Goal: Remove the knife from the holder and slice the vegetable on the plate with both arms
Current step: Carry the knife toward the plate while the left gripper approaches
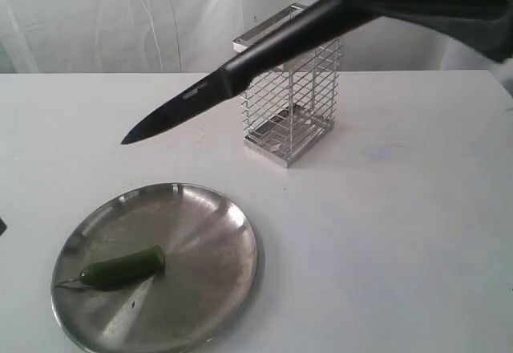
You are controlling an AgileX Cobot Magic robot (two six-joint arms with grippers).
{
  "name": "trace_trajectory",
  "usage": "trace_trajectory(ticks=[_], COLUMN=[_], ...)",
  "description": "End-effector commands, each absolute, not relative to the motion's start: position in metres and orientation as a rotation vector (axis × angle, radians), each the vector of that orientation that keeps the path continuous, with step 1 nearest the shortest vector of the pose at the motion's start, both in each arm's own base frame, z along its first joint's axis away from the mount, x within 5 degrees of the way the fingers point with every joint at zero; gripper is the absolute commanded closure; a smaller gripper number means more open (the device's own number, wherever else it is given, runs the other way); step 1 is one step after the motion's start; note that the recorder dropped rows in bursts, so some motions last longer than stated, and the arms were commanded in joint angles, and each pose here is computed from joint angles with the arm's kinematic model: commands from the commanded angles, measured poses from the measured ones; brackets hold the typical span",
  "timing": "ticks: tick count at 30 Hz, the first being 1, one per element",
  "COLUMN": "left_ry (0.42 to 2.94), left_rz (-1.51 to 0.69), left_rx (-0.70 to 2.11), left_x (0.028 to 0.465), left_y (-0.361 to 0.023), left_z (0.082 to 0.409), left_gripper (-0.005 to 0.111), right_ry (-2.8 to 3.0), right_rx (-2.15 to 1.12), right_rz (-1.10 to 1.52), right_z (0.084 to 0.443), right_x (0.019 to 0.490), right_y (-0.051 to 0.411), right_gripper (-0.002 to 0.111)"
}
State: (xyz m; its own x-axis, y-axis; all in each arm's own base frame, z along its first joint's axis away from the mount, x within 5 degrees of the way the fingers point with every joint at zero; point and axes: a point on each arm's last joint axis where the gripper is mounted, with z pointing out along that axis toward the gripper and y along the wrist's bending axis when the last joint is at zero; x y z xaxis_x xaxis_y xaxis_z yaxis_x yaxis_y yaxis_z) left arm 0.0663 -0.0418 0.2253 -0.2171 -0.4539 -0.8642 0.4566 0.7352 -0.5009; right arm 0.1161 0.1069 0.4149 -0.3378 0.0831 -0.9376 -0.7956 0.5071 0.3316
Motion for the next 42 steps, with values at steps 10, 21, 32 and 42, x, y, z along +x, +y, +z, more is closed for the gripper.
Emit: trace_trajectory(ticks=[10, 21, 32, 42], left_ry=[1.771, 1.804, 1.813, 1.809], left_rz=[-0.816, -0.733, -0.558, -0.547], left_rx=[0.100, 0.361, 0.413, 0.423], left_x=[0.155, 0.232, 0.242, 0.242], left_y=[-0.078, -0.134, -0.130, -0.129], left_z=[0.243, 0.232, 0.226, 0.227], left_gripper=[0.107, 0.107, 0.107, 0.107], right_ry=[1.582, 1.708, 1.824, 1.969], right_rx=[-0.526, -0.611, -0.744, -0.840], right_rz=[0.920, 0.814, 0.815, 0.770], right_z=[0.406, 0.355, 0.321, 0.283], right_x=[0.168, 0.210, 0.206, 0.195], right_y=[0.122, 0.176, 0.181, 0.175], right_gripper=[0.108, 0.108, 0.108, 0.108])
